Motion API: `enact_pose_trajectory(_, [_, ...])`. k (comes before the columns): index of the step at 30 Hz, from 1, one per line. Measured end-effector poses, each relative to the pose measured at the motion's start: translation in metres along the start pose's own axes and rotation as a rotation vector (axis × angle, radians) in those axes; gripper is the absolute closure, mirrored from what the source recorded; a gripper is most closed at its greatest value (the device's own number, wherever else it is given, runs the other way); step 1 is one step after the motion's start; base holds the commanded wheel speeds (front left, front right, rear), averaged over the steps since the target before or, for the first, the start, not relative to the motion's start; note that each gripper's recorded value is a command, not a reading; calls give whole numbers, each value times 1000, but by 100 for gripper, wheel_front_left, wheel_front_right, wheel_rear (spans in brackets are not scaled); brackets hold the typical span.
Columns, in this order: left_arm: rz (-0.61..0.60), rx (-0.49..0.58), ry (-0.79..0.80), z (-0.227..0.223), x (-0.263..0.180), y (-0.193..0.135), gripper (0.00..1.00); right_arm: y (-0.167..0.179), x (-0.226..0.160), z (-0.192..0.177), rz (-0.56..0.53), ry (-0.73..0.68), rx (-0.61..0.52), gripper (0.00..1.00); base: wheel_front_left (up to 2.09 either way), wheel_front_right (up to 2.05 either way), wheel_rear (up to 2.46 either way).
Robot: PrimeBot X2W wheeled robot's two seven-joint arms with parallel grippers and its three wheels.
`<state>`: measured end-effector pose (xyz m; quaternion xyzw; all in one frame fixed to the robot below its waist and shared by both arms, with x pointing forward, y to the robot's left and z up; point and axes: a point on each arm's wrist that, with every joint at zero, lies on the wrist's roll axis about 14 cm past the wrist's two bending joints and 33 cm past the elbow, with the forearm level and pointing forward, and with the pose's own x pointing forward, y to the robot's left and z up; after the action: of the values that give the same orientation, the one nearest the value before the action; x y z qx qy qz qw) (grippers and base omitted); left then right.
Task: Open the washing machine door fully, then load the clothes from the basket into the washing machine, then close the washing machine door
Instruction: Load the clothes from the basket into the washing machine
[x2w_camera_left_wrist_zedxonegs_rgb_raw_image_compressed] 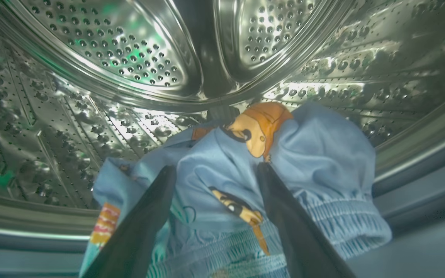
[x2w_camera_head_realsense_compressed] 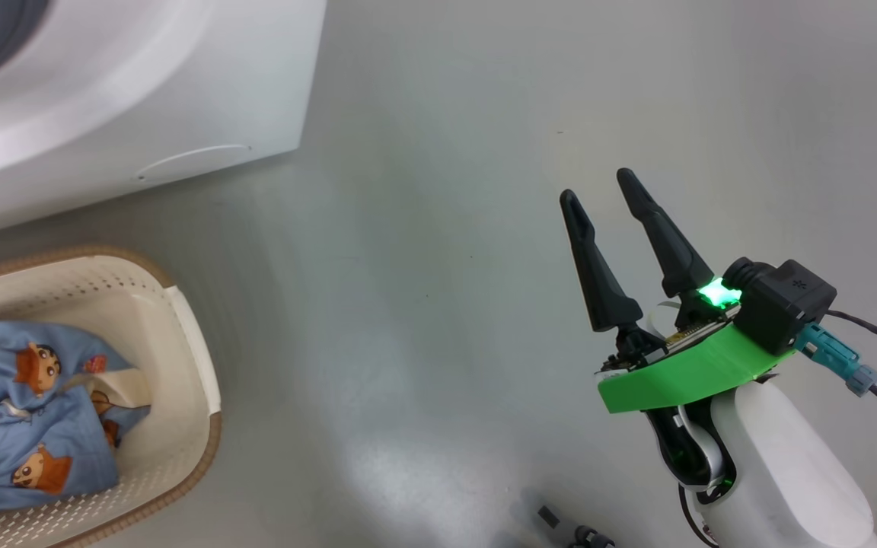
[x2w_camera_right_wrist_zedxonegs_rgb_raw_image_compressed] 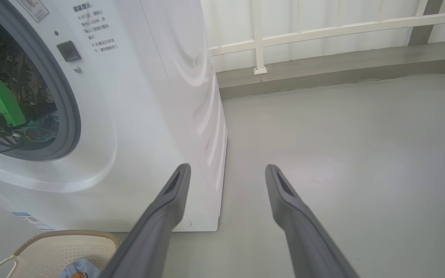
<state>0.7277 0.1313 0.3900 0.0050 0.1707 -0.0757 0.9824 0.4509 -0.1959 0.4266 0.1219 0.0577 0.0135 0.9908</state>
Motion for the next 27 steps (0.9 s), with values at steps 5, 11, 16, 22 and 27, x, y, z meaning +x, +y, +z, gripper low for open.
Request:
enact_pose_trajectory(5, [-6,-66,-110,17,-3,-4,0,0,2,1,4,-3,0,0,0,0,0])
enact_pose_trajectory(11, [2,-168,-238,45,-9,-5,0,-1,4,4,4,-13,-1,0,0,0,0])
enact_pose_trajectory(16, [10,-204,-341,57,-24,0,0,1,6,5,16,-18,-1,0,0,0,0])
enact_pose_trajectory(22, [10,-216,-363,47,-41,-2,0,4,8,9,28,-30,-4,0,0,0,0])
enact_pose_trajectory(27, [16,-227,-396,50,-59,-3,0,2,8,18,34,-50,-20,0,0,0,0])
